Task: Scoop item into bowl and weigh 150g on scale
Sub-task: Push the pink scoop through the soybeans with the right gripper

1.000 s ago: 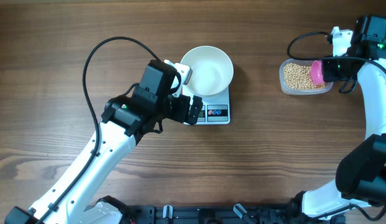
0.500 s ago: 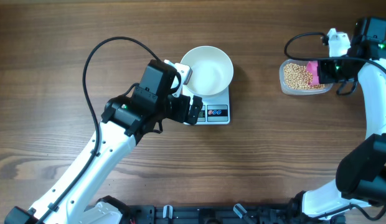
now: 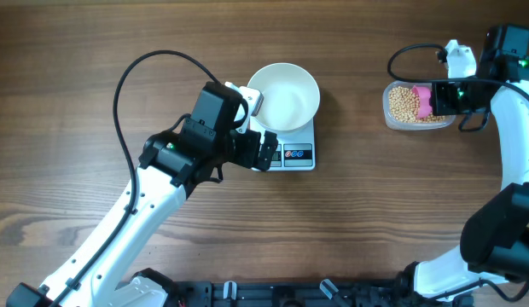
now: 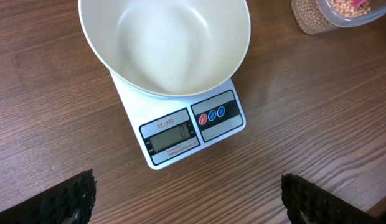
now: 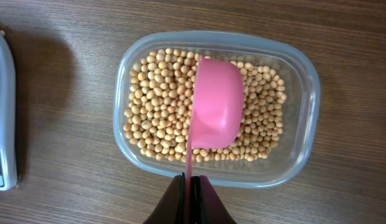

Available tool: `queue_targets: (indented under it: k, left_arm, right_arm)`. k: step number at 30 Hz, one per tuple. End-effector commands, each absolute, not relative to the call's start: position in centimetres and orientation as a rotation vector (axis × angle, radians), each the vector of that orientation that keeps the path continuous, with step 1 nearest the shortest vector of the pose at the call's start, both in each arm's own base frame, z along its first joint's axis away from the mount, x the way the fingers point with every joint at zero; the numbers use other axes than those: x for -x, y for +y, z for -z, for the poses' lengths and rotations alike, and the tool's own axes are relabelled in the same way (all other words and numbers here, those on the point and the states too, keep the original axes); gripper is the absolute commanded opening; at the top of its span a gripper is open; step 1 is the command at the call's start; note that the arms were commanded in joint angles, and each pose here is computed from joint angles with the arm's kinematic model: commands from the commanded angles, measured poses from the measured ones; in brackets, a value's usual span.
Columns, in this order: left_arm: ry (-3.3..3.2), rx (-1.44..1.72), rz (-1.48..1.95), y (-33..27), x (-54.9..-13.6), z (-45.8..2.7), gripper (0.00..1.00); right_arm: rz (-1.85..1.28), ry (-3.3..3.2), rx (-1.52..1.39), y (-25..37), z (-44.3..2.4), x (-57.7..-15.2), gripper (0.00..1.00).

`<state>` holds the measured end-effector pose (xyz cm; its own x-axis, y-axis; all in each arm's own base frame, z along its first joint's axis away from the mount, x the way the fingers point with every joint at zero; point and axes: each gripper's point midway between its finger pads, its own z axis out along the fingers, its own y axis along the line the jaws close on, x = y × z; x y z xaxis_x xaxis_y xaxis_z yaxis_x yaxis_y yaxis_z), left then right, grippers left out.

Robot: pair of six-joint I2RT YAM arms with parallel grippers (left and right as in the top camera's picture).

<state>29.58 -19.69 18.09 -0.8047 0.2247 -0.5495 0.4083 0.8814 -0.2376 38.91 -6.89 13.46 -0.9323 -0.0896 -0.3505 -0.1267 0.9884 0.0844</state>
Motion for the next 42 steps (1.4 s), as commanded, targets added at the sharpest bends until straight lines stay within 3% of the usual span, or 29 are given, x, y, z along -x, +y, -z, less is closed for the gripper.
queue_targets:
  k: [1, 15, 24, 42]
  left_arm:
    - [2.506, -0.437, 0.467, -19.5, -30.1, -18.8, 1.00]
    - [2.506, -0.437, 0.467, -19.5, -30.1, -18.8, 1.00]
    - [2.506, -0.437, 0.467, -19.5, -30.1, -18.8, 1.00]
    - [2.506, -0.437, 0.467, -19.5, -30.1, -18.8, 1.00]
  right_arm:
    - [-0.286, 2.791, 0.147, -5.7, -12.2, -39.0, 0.04]
    - [-0.487, 2.708, -0.030, -8.4, -13.0, -38.4, 0.04]
    - [-0.545, 2.772, -0.093, -8.2, -10.9, -38.0, 0.04]
    - [-0.628, 2.756, -0.040, -6.6, -11.2, -38.0, 0.04]
